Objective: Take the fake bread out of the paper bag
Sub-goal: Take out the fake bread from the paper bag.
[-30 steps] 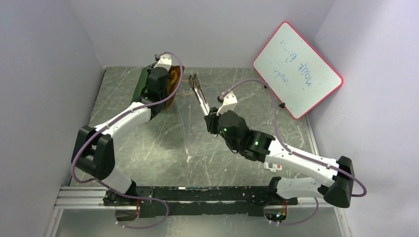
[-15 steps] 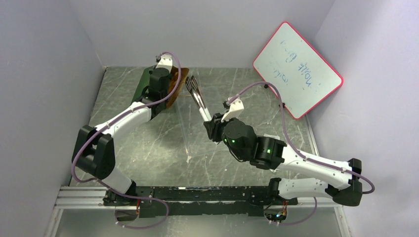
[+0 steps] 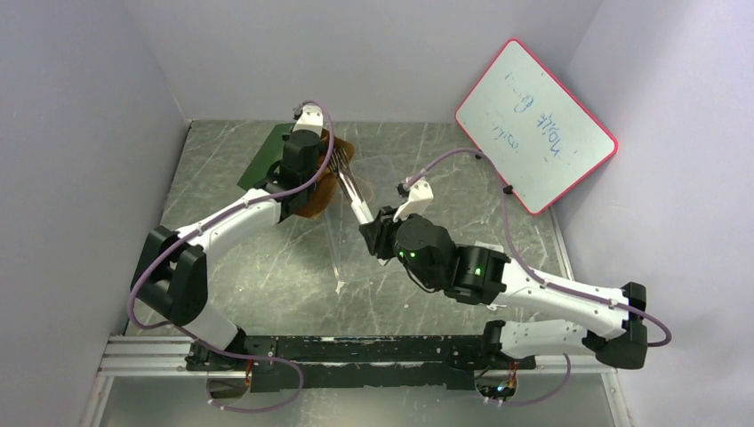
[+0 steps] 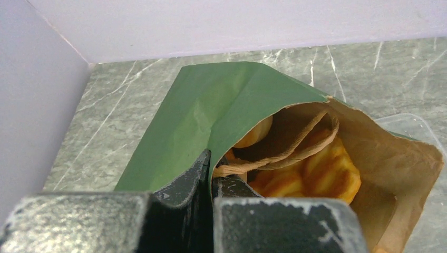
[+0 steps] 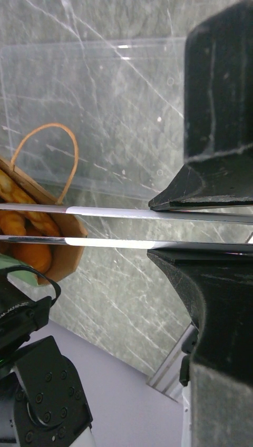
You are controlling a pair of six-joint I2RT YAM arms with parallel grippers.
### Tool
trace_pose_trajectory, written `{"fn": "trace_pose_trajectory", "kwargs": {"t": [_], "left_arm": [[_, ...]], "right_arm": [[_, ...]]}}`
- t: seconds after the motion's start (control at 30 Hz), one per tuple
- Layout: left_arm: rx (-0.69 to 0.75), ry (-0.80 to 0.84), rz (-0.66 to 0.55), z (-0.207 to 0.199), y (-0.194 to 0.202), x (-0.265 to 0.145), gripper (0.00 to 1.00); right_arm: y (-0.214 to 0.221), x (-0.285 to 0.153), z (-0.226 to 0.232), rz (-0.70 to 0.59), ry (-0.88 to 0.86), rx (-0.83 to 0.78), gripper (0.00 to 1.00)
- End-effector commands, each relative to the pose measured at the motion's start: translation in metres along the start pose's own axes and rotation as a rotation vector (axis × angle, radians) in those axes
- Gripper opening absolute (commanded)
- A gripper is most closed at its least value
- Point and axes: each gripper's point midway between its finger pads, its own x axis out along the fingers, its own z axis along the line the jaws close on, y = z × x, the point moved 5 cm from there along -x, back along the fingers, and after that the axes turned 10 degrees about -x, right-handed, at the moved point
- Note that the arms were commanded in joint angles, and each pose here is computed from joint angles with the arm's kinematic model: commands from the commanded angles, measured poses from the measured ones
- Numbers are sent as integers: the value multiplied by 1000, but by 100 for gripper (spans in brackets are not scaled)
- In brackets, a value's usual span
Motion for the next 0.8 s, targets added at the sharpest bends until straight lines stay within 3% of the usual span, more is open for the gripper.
{"fn": "trace_pose_trajectory", "kwargs": {"t": [0.0, 0.3, 0.77], "left_arm": [[-59, 0, -2, 1, -3, -9, 7], [-79, 6, 2, 1, 0, -14, 7], [-93, 36, 8, 1, 8, -18, 7]], "right_arm": [[11, 4, 12, 18, -48, 100, 10], [53, 17, 22, 102, -91, 233, 11], [69, 58, 20, 169, -133, 525, 15]]}}
